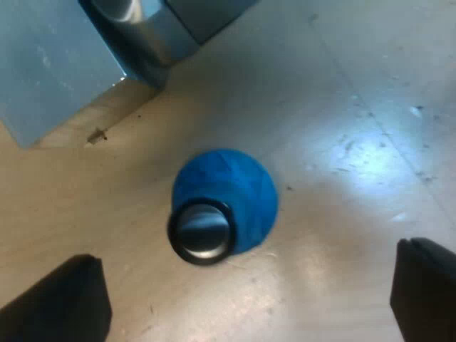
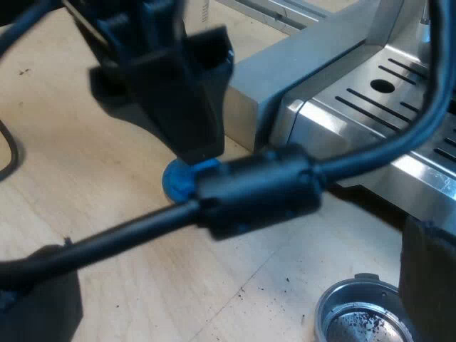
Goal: Grind coffee beans and then tamp
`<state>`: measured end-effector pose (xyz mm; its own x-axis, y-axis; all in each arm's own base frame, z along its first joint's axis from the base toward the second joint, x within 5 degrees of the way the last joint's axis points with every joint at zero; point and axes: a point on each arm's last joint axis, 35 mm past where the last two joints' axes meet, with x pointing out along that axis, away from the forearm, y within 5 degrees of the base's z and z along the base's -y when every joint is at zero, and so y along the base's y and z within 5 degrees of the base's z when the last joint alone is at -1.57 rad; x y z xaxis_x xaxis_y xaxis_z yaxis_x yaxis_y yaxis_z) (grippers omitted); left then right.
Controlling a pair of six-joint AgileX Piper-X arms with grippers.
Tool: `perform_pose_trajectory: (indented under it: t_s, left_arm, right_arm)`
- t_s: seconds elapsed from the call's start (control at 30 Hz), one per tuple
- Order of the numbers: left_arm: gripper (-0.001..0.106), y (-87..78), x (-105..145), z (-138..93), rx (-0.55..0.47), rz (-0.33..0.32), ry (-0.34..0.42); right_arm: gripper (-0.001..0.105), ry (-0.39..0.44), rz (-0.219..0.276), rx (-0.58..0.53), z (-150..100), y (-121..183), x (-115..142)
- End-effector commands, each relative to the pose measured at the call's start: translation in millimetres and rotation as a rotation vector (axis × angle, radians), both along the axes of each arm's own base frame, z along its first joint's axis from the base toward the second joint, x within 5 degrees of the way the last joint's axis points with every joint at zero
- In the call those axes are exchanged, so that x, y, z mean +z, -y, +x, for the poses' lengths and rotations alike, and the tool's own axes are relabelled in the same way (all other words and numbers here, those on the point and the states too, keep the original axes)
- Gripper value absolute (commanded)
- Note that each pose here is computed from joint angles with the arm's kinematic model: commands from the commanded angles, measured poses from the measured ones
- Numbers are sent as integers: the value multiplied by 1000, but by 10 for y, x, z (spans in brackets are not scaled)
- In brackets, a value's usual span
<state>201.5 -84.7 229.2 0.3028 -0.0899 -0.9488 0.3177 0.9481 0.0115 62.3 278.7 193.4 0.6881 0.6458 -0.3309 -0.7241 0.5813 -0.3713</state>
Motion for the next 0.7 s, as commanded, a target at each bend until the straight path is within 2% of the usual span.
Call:
perform_pose_trajectory:
  t_s: [0.03,0.27,0.4,0.53,0.6,0.7]
  left_arm:
    - [81,-19,-63,97,40,17,-3]
    - [81,-104,-327,256,79,46,-96]
    - [81,-60,-432,304,60,-17,-141]
    - [80,-50,-539,335,58,-4,-175]
    - [76,-48,-566,341,61,-1,-185]
    - [63,-47,-556,345,61,-3,-182]
  right_arm:
    - [92,13,8,-4,6,-8,31]
    - [92,13,8,-4,6,-8,31]
    - [92,13,8,-4,6,-8,31]
    - [92,13,8,-4,6,-8,31]
    - [92,13,8,-4,6,-8,31]
    - [92,13,8,-4,6,-8,31]
